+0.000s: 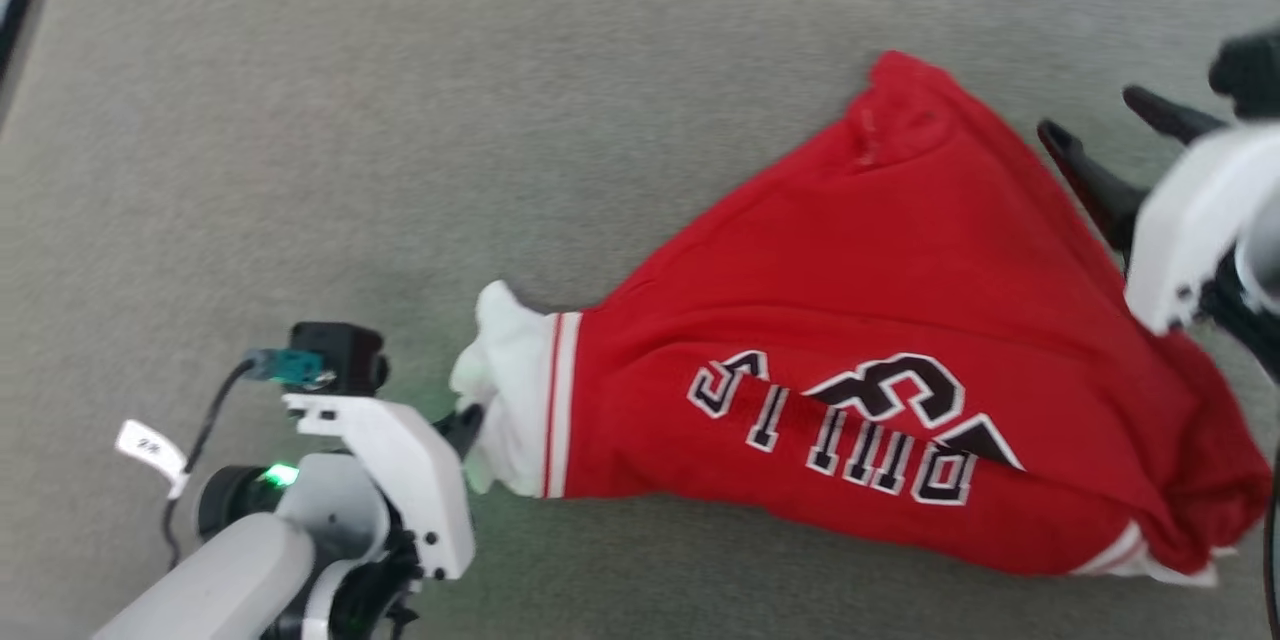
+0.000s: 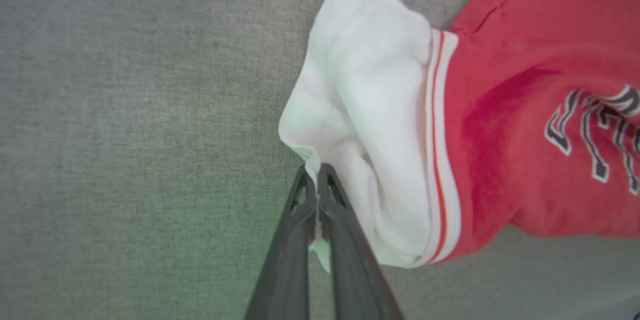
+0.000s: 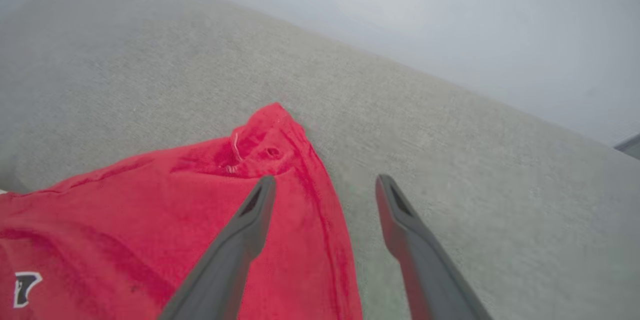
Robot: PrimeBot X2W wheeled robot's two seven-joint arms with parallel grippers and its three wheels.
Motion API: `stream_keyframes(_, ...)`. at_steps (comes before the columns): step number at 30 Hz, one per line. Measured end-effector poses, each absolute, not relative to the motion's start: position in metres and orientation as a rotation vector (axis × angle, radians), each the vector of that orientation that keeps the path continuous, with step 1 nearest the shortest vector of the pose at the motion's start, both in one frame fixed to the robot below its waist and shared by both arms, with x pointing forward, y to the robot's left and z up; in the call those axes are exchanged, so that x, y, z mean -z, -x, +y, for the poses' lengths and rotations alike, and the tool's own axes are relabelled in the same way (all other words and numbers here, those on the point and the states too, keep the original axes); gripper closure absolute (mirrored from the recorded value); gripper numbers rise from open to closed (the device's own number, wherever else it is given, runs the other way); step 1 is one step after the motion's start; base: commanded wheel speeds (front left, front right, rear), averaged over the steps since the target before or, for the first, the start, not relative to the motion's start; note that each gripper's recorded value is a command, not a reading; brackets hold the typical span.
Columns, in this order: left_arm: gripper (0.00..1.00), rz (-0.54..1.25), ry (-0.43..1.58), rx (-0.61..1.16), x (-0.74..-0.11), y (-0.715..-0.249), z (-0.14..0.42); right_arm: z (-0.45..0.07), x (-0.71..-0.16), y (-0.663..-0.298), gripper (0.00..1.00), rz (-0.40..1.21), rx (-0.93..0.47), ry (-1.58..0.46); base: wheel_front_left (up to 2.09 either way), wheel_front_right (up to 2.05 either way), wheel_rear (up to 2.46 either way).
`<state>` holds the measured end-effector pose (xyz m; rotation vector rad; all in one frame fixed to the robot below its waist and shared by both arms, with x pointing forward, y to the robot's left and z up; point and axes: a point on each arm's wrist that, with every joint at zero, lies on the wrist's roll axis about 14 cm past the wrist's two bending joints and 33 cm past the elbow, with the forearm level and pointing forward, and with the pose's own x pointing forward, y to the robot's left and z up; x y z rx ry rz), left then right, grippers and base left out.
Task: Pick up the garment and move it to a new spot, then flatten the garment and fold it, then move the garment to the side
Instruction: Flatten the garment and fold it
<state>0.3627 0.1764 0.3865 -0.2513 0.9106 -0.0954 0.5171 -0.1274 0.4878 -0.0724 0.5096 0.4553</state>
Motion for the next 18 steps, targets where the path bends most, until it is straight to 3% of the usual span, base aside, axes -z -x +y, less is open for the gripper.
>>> stream_keyframes(8, 1.00, 0.920, 0.272, 0.070, -0.382, -0.356, 0.182, -0.078, -0.448, -0.560, 0.00, 0.638, -0.570, 0.132, 0.00, 0.00, 0.00)
stream_keyframes(18, 1.00, 0.942, 0.293, 0.016, -0.371, -0.350, 0.195, -0.052, -0.377, -0.563, 0.00, 1.010, -0.652, 0.315, 0.00, 0.00, 0.00)
